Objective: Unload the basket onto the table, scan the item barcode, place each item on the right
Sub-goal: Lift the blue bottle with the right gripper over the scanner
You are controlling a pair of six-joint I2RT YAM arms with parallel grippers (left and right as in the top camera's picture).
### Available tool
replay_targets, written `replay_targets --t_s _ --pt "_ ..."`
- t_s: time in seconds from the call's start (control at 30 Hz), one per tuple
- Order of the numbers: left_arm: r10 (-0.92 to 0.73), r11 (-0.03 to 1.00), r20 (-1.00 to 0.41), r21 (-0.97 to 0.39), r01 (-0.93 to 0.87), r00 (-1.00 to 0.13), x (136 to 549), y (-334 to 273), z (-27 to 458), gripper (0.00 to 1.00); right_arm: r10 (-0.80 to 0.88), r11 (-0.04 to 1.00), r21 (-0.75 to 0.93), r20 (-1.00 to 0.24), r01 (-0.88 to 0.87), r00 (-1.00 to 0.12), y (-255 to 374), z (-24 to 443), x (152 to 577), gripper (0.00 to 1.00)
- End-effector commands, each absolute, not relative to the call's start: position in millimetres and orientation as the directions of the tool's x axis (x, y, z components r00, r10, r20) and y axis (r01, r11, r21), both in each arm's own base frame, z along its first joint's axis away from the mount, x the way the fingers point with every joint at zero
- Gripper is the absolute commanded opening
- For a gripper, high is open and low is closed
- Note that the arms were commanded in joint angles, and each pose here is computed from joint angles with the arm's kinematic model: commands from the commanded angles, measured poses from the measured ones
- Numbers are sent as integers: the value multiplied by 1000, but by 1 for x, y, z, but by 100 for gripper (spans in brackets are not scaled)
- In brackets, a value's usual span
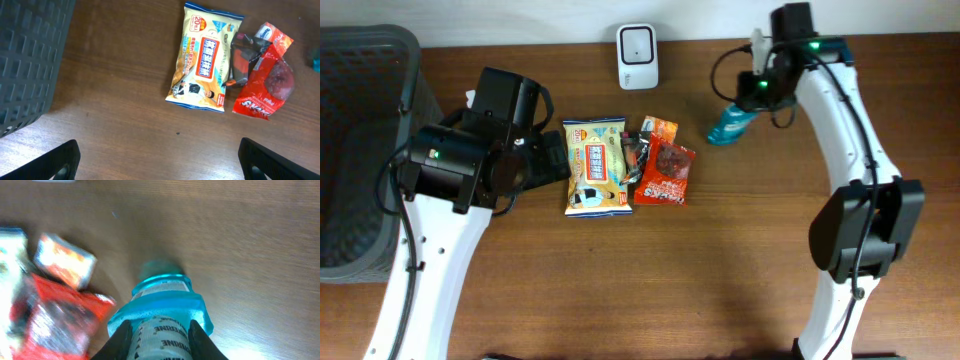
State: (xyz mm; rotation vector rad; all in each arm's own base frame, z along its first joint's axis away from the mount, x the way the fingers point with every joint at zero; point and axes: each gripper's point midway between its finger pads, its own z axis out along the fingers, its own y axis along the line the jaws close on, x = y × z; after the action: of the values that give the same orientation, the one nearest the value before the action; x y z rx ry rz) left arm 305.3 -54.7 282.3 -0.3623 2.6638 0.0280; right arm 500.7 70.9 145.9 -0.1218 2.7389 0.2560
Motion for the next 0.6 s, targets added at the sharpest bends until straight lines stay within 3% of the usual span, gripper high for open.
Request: replay_targets --t_s 0.0,0.1,0.23,0.4,0.43,0.57 --pt "-243 967 -446 -41 -251 -862 305 -54 285 99 189 937 348 -405 40 -895 104 167 519 20" --pt "-243 967 -445 -42 -251 -862 305 -54 285 99 362 715 699 -357 11 -861 160 216 544 20" --pt "-243 967 -445 -42 -251 -862 305 -54 285 99 490 565 824 -294 42 -820 209 247 561 20" --pt "-243 967 -446 -41 -251 -862 305 -54 285 99 616 296 922 17 251 -788 266 241 573 20" --pt "-243 967 -446 -41 -251 -862 305 -54 285 99 653 196 909 158 367 -741 269 230 579 20" --pt "-243 967 -446 -41 -251 -862 305 -54 285 99 684 -71 859 412 507 -602 262 204 615 20"
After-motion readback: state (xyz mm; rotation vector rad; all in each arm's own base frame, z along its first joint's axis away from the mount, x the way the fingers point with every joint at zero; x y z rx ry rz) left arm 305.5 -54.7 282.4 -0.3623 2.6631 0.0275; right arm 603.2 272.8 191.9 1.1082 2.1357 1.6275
